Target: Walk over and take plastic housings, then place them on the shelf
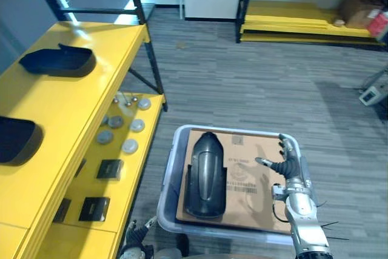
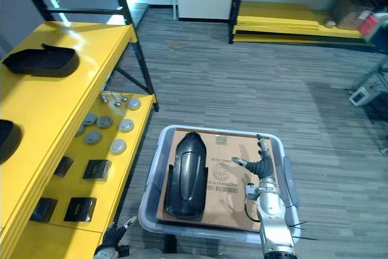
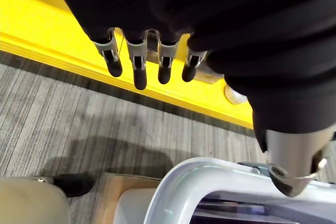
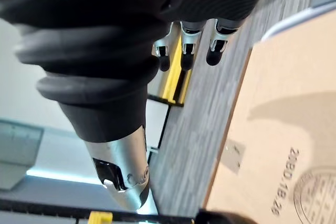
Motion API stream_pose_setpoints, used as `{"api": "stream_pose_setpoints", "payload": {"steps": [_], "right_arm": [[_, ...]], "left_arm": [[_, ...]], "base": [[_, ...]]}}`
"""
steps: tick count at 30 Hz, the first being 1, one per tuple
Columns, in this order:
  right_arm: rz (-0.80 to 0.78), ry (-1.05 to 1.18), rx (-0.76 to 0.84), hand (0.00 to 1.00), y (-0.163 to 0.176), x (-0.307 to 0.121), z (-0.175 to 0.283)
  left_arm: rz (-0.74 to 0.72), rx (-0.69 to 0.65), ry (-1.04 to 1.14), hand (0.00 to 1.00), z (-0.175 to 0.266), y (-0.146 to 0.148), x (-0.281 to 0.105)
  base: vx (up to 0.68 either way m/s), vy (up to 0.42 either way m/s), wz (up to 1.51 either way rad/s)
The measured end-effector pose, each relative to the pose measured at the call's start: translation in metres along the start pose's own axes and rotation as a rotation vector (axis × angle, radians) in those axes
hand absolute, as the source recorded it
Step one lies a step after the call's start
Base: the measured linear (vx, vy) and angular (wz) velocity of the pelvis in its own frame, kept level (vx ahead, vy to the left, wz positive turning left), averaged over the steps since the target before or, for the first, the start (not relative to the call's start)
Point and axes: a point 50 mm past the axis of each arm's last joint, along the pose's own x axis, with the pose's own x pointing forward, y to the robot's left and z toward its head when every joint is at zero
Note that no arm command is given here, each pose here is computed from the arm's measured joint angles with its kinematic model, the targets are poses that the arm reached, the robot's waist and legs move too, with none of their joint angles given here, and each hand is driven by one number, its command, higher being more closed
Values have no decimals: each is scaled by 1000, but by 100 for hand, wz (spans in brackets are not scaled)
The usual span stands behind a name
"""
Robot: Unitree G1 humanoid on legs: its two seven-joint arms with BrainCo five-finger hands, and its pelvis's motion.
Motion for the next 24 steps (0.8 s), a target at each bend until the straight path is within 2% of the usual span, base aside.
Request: {"api": "stream_pose_setpoints", "payload": {"steps": [5,12,22,23,24], "right_arm": [[51,105,-149,0,13,7,-19],[35,181,-259,0,20,9,-31],[25,183,-317,0,30,23,-23],[32,189,-330,100,33,24,-23],[43,194,-344,100,35,25,-23]], "left_arm": [[-15,24,-27,0,8,-4,2],[-20,48,-46,0,13,-6,2],[-16,62,-65,0,19,-6,4],[-14,62,-65,0,19,-6,4],[-13,62,-66,0,19,-6,4]], "base": [[-16,-24,29],[-63,-18,16],[-64,19,9],[-1,8,3],[0,0,0]]}}
